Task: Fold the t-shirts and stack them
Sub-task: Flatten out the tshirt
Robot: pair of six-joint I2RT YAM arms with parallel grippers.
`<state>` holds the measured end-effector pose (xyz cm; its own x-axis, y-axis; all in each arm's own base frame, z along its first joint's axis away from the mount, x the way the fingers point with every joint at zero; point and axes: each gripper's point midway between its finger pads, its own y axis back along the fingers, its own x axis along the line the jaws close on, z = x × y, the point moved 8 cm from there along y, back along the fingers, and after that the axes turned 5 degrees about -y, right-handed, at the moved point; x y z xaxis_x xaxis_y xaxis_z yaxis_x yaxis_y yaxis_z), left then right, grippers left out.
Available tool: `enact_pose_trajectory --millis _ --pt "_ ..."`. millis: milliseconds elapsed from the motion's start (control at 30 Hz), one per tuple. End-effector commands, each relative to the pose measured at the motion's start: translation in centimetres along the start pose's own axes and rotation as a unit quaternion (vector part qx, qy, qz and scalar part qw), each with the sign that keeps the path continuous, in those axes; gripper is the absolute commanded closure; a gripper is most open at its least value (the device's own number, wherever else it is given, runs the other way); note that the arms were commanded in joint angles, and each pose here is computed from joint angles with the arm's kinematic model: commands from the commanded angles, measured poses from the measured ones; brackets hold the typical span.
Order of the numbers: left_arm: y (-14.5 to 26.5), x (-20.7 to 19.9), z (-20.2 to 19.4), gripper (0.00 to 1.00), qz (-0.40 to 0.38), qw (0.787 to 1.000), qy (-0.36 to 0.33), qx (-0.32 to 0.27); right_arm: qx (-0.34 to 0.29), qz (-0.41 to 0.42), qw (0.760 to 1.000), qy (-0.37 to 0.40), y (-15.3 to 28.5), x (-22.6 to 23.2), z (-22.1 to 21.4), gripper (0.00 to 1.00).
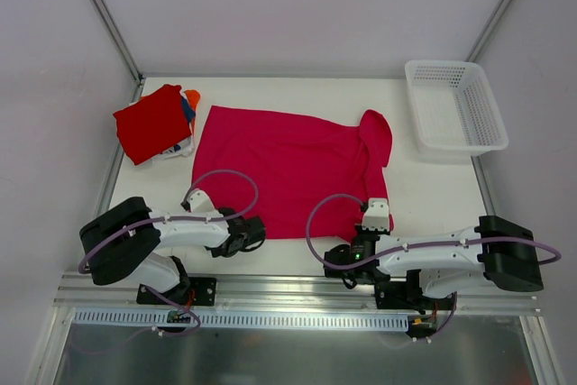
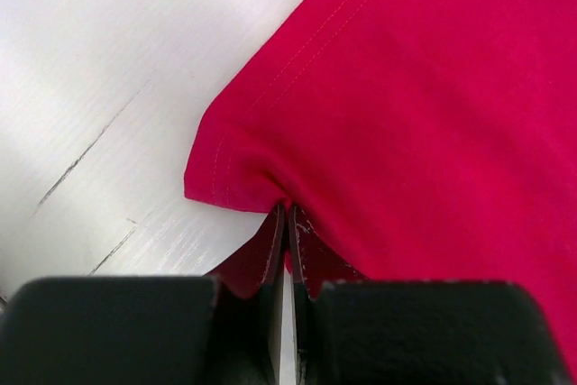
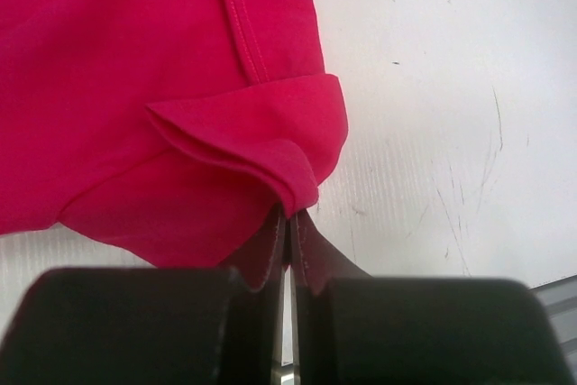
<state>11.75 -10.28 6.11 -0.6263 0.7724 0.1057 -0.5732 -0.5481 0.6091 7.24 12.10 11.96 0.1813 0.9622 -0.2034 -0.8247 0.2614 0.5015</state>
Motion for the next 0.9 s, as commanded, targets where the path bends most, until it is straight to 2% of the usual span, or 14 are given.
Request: enact_pose_trajectory --millis 0,100,233,400,533,767,867 --pt "0.4 -0.9 -0.7 1.0 -0.012 1.0 -0.013 0.021 -0.001 -0.007 1.0 -0.001 0.3 0.1 0.7 1.0" --pt "0.8 -1.5 -0.4 1.0 -0.025 0.999 -0.032 0.021 -0.001 -0.007 1.0 0.002 0.3 0.2 0.7 1.0" --pt "3.0 -2.3 1.4 1.0 -0.088 0.995 -0.042 0.01 -0.006 -0.008 1.0 0.009 0.9 0.2 1.7 1.0" --pt "6.0 -2.5 4.7 1.0 -0.171 0.984 -0.044 0.006 -0.054 -0.005 0.998 0.022 2.8 -0.4 5.4 1.0" --pt "8.6 -1.8 8.1 1.0 -0.244 0.969 -0.032 -0.007 -0.096 0.023 0.995 -0.002 5.4 -0.6 9.7 1.0" --pt "12.7 -0.2 14.0 1.0 -0.331 0.938 -0.084 -0.057 -0.144 0.096 0.985 -0.026 8.0 -1.8 14.7 1.0" --pt "14.0 1.2 16.8 1.0 -0.353 0.928 -0.078 -0.094 -0.184 0.101 0.978 -0.001 8.8 -2.7 17.0 1.0"
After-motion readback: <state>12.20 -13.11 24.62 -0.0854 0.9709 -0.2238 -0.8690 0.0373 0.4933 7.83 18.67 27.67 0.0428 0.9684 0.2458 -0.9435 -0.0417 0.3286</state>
